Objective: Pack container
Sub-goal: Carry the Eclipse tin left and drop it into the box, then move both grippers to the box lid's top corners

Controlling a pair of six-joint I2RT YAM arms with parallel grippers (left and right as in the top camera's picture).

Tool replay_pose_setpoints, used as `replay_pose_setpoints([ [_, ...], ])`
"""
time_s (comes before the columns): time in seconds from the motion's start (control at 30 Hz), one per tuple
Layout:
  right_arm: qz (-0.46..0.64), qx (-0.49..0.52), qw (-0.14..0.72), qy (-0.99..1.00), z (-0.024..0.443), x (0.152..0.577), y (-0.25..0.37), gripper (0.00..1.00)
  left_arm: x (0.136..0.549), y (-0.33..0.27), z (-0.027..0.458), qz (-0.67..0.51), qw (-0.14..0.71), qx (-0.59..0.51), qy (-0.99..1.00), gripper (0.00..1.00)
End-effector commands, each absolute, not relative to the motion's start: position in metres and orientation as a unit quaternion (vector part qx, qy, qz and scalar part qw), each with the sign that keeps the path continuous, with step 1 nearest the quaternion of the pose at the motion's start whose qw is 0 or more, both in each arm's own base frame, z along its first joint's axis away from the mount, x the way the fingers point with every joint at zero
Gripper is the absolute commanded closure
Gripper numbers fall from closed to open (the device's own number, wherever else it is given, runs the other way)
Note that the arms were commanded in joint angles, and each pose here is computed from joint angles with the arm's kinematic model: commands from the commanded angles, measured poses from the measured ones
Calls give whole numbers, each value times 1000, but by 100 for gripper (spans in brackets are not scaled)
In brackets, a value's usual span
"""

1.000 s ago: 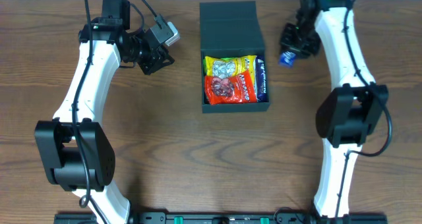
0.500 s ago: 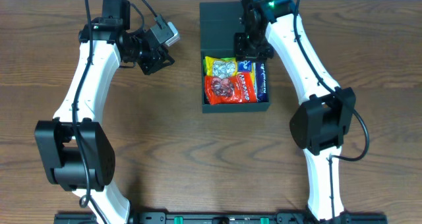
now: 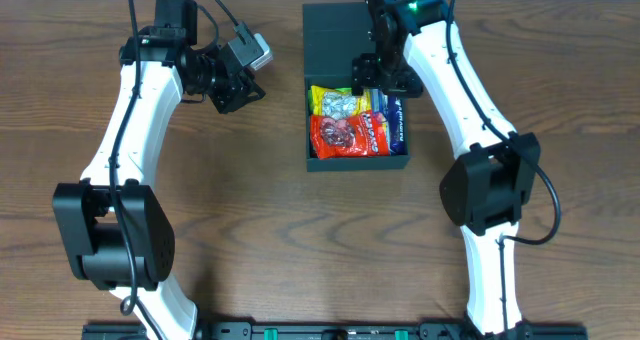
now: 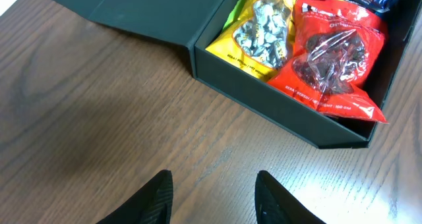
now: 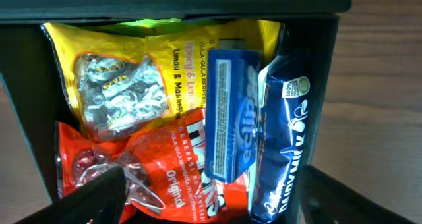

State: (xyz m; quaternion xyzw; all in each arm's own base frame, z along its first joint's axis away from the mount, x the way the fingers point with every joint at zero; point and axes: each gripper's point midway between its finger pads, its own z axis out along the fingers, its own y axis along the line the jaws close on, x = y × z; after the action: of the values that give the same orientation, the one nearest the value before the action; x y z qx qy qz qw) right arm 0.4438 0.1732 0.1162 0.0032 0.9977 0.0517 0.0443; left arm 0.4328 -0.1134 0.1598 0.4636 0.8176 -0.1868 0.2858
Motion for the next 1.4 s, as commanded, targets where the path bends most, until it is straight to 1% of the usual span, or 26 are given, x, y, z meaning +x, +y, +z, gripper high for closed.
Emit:
replay_pose_setpoints([
  [0.0, 48, 6, 54, 997, 121, 446, 169, 22, 436, -113, 166, -181, 295, 469, 813, 58],
  [0.03, 49, 8, 58, 997, 122, 448, 168, 27, 436, -113, 167, -181, 295, 469, 813, 59],
  [0.07, 51, 16, 63, 997, 124, 451, 166, 31, 437, -113, 167, -180, 297, 469, 812, 64],
  [0.1, 55, 26, 67, 996, 125, 455, 164, 38, 438, -114, 167, -179, 299, 469, 811, 71],
  [0.13, 57, 37, 70, 995, 126, 458, 161, 46, 440, -114, 168, -178, 303, 468, 811, 76],
  [0.17, 61, 51, 75, 994, 128, 462, 156, 61, 444, -114, 170, -177, 308, 460, 814, 79],
  [0.2, 63, 63, 78, 993, 128, 465, 151, 77, 447, -114, 172, -178, 314, 451, 816, 90],
  [0.23, 67, 70, 80, 992, 128, 468, 147, 90, 450, -114, 173, -178, 319, 443, 819, 94],
  [0.27, 72, 76, 81, 991, 129, 471, 142, 98, 452, -115, 175, -180, 322, 439, 819, 94],
  [0.4, 73, 120, 82, 987, 129, 479, 114, 99, 453, -115, 176, -179, 325, 440, 818, 94],
  [0.6, 67, 153, 95, 981, 129, 491, 76, 98, 458, -125, 183, -210, 345, 433, 806, 94],
  [0.77, 70, 173, 106, 977, 130, 498, 58, 99, 494, -119, 166, -214, 353, 331, 848, 94],
  [0.9, 95, 131, 135, 977, 131, 514, 66, 98, 521, -119, 143, -243, 351, 241, 872, 94],
  [1.0, 101, 120, 155, 975, 132, 524, 68, 98, 531, -120, 129, -257, 346, 205, 879, 94],
  [1.1, 125, 131, 149, 972, 117, 533, 72, 98, 547, -121, 120, -271, 338, 167, 886, 94],
  [1.2, 196, 158, 116, 961, 88, 541, 80, 98, 568, -126, 120, -276, 341, 157, 885, 94],
  [1.37, 272, 210, 92, 935, 50, 561, 81, 98, 601, -129, 110, -281, 333, 129, 891, 94],
])
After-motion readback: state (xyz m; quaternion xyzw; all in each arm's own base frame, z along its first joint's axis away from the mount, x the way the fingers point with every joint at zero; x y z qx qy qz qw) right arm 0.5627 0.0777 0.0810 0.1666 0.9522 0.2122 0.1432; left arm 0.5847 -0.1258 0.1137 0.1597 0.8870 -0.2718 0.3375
